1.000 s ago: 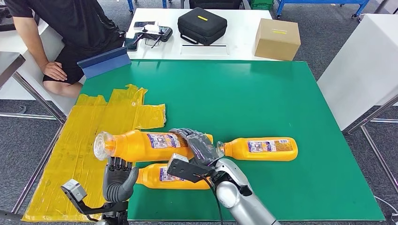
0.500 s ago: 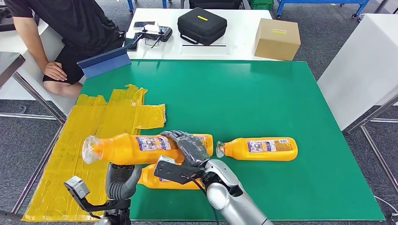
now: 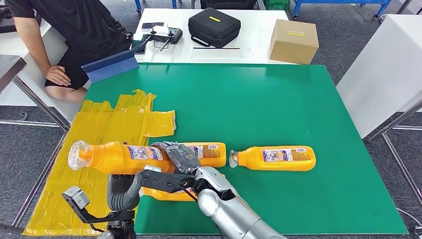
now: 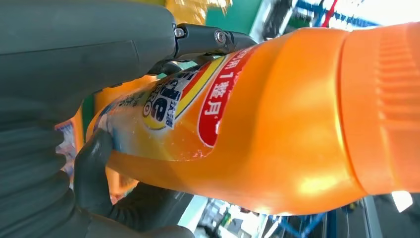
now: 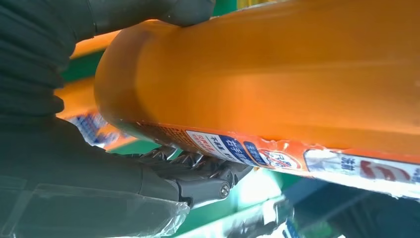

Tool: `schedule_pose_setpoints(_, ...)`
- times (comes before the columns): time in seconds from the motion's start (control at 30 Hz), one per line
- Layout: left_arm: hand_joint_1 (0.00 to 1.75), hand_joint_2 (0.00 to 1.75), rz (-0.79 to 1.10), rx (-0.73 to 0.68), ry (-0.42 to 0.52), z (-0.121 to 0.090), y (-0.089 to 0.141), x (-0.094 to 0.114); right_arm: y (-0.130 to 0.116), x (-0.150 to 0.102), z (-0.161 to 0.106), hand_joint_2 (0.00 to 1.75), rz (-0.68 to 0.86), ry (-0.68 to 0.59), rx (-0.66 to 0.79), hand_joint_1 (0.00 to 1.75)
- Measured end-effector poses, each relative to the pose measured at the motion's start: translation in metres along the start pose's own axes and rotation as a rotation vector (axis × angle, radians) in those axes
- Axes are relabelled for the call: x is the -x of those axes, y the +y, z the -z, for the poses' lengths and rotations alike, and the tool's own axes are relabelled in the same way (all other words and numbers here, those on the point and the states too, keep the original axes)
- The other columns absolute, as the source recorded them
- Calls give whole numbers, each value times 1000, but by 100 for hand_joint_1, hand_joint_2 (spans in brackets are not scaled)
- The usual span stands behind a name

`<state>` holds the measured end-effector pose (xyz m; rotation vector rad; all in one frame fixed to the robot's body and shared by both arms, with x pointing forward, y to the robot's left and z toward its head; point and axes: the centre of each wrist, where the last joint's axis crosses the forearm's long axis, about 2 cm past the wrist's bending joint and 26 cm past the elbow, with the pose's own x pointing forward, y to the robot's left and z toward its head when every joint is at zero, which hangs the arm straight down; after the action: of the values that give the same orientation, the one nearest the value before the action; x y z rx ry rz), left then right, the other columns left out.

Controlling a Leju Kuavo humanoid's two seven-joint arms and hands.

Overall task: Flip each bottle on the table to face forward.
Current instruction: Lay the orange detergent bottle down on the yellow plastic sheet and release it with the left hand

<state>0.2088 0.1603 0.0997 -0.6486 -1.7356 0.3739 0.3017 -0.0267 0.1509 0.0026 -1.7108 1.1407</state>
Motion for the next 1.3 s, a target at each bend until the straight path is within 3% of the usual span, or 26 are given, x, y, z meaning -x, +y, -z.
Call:
schedule_pose_setpoints(0.2, 0, 175, 16, -62, -28, -10, 8, -10, 30, -8, 0, 175, -14, -7, -96, 158)
schedule_pose_setpoints(0.57, 0, 175, 28, -128, -31, -27, 15, -14, 48, -17, -1, 175, -72, -40, -171, 159)
schedule_pose_setpoints(0.6, 21, 175, 28, -131, -31, -28, 15, -14, 49, -18, -1, 175, -76, -43, -174, 158)
schedule_pose_setpoints(0.7, 151, 175, 29, -139, -32, -31, 16, -15, 52, -18, -2, 175, -84, -46, -180, 158)
schedule_pose_setpoints(0.73, 173, 175, 27, -143, -32, -32, 16, -15, 52, -18, -2, 175, -85, -46, -182, 159)
schedule_pose_setpoints(1.3, 175, 175, -4, -174, -47, -46, 18, -20, 63, -20, -11, 175, -78, -40, -145, 166)
